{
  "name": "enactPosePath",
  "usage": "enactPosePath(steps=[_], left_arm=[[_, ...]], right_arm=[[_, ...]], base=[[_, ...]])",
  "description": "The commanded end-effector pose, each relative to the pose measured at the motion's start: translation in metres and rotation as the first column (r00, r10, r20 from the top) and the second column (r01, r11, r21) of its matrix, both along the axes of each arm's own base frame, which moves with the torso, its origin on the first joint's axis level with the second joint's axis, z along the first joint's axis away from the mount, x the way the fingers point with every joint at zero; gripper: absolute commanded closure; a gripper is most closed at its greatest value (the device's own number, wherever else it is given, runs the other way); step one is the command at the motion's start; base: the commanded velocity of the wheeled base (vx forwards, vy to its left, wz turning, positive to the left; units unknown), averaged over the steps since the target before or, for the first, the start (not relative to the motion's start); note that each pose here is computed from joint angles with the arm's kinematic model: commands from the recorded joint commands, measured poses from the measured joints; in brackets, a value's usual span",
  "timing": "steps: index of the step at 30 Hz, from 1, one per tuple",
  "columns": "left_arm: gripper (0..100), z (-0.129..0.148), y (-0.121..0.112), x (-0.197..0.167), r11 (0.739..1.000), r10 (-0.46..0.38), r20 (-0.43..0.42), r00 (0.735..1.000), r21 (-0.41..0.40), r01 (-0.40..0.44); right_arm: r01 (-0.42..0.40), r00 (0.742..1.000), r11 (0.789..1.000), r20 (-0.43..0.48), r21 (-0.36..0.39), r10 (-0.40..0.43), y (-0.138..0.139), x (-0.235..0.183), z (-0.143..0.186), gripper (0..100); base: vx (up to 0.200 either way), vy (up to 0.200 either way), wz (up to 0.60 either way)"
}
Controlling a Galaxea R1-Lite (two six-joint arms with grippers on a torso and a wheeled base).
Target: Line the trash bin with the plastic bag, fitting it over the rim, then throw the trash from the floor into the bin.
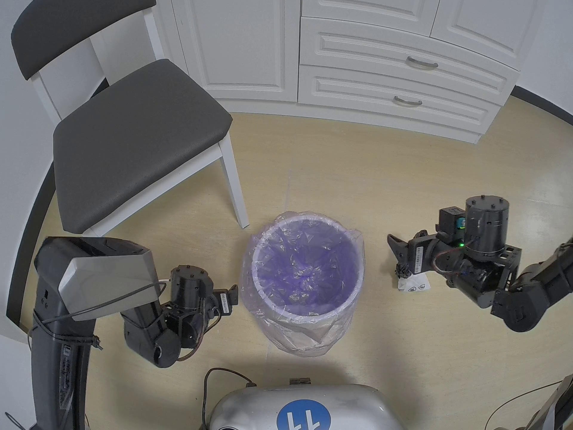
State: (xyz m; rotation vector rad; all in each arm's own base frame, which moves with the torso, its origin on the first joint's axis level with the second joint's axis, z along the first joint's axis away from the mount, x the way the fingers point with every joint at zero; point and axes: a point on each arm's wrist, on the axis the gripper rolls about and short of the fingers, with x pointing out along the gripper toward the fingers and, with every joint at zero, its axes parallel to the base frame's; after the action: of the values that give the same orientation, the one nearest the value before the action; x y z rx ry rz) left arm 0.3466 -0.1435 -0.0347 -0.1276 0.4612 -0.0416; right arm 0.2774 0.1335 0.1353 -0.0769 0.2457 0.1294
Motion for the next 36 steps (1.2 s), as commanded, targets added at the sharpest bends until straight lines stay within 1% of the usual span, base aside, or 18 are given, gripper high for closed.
enactPosePath(steps=[1, 3, 6, 10, 12, 13, 15, 20, 23, 26, 27, 30, 31, 32, 34, 35, 36], left_arm=[[0, 0.037, 0.02, -0.039, 1.0, -0.007, 0.071, 0.997, -0.029, 0.009], [0, 0.044, 0.023, -0.049, 0.999, -0.012, 0.083, 0.996, -0.028, 0.015], [0, 0.062, 0.031, -0.07, 0.999, -0.033, 0.121, 0.992, -0.006, 0.034], [0, 0.091, 0.037, -0.099, 0.995, -0.095, 0.177, 0.98, 0.03, 0.091], [0, 0.098, 0.038, -0.106, 0.994, -0.108, 0.192, 0.975, 0.042, 0.102], [0, 0.107, 0.04, -0.118, 0.992, -0.126, 0.209, 0.97, 0.053, 0.117], [0, 0.114, 0.04, -0.129, 0.99, -0.143, 0.226, 0.964, 0.05, 0.135], [0, 0.127, 0.046, -0.15, 0.987, -0.16, 0.257, 0.953, 0.039, 0.155], [0, 0.136, 0.052, -0.162, 0.988, -0.156, 0.291, 0.944, 0.026, 0.155], [0, 0.141, 0.058, -0.173, 0.988, -0.156, 0.307, 0.939, 0.024, 0.156], [0, 0.145, 0.06, -0.177, 0.988, -0.154, 0.326, 0.933, 0.028, 0.154], [0, 0.163, 0.069, -0.176, 0.988, -0.149, 0.41, 0.9, 0.091, 0.122], [0, 0.165, 0.07, -0.176, 0.988, -0.152, 0.418, 0.896, 0.099, 0.121], [0, 0.169, 0.072, -0.179, 0.98, -0.187, 0.433, 0.882, 0.137, 0.141], [0, 0.174, 0.072, -0.184, 0.977, -0.205, 0.445, 0.872, 0.149, 0.154], [0, 0.174, 0.072, -0.184, 0.977, -0.205, 0.445, 0.872, 0.149, 0.154], [0, 0.177, 0.069, -0.189, 0.971, -0.234, 0.44, 0.867, 0.15, 0.186]], right_arm=[[0.056, 0.998, 0.998, 0.005, 0.005, -0.056, -0.033, -0.038, 0.036, 0], [0.079, 0.997, 0.997, -0.01, -0.003, -0.079, -0.042, -0.044, 0.038, 0], [0.113, 0.993, 0.994, -0.035, -0.016, -0.113, -0.057, -0.061, 0.041, 0], [0.149, 0.988, 0.989, -0.039, -0.019, -0.149, -0.074, -0.082, 0.045, 0], [0.144, 0.989, 0.989, -0.041, -0.018, -0.145, -0.076, -0.087, 0.047, 0], [0.155, 0.988, 0.988, -0.026, -0.004, -0.155, -0.079, -0.088, 0.051, 0], [0.174, 0.985, 0.985, -0.014, 0.005, -0.174, -0.083, -0.088, 0.054, 0], [0.186, 0.98, 0.982, -0.074, -0.023, -0.187, -0.088, -0.092, 0.036, 0], [0.209, 0.973, 0.978, -0.094, -0.024, -0.211, -0.095, -0.084, 0.033, 0], [0.202, 0.974, 0.979, -0.097, -0.016, -0.203, -0.095, -0.08, 0.034, 0], [0.2, 0.975, 0.98, -0.091, -0.014, -0.201, -0.095, -0.078, 0.035, 0], [0.2, 0.979, 0.98, -0.046, 0.0, -0.2, -0.089, -0.052, 0.053, 0], [0.199, 0.979, 0.98, -0.042, 0.002, -0.199, -0.088, -0.049, 0.055, 0], [0.21, 0.978, 0.978, 0.001, 0.019, -0.21, -0.086, -0.033, 0.07, 0], [0.209, 0.978, 0.978, 0.022, 0.027, -0.21, -0.086, -0.027, 0.077, 0], [0.209, 0.978, 0.978, 0.022, 0.027, -0.21, -0.086, -0.027, 0.077, 0], [0.206, 0.978, 0.978, 0.031, 0.032, -0.207, -0.087, -0.027, 0.078, 0]], base=[[0.0, 0.0, 0.0], [0.0, 0.0, 0.0], [0.0, 0.0, 0.0], [0.0, 0.0, 0.0], [0.0, 0.0, 0.0], [0.0, 0.0, 0.0], [0.0, 0.0, 0.0], [0.0, 0.0, 0.0], [0.0, 0.0, 0.0], [0.0, 0.0, 0.0], [0.0, 0.0, 0.0], [0.0, 0.0, 0.0], [0.0, 0.0, 0.0], [0.0, 0.0, 0.0], [0.0, 0.0, 0.0], [0.0, 0.0, 0.0], [0.0, 0.0, 0.0]])
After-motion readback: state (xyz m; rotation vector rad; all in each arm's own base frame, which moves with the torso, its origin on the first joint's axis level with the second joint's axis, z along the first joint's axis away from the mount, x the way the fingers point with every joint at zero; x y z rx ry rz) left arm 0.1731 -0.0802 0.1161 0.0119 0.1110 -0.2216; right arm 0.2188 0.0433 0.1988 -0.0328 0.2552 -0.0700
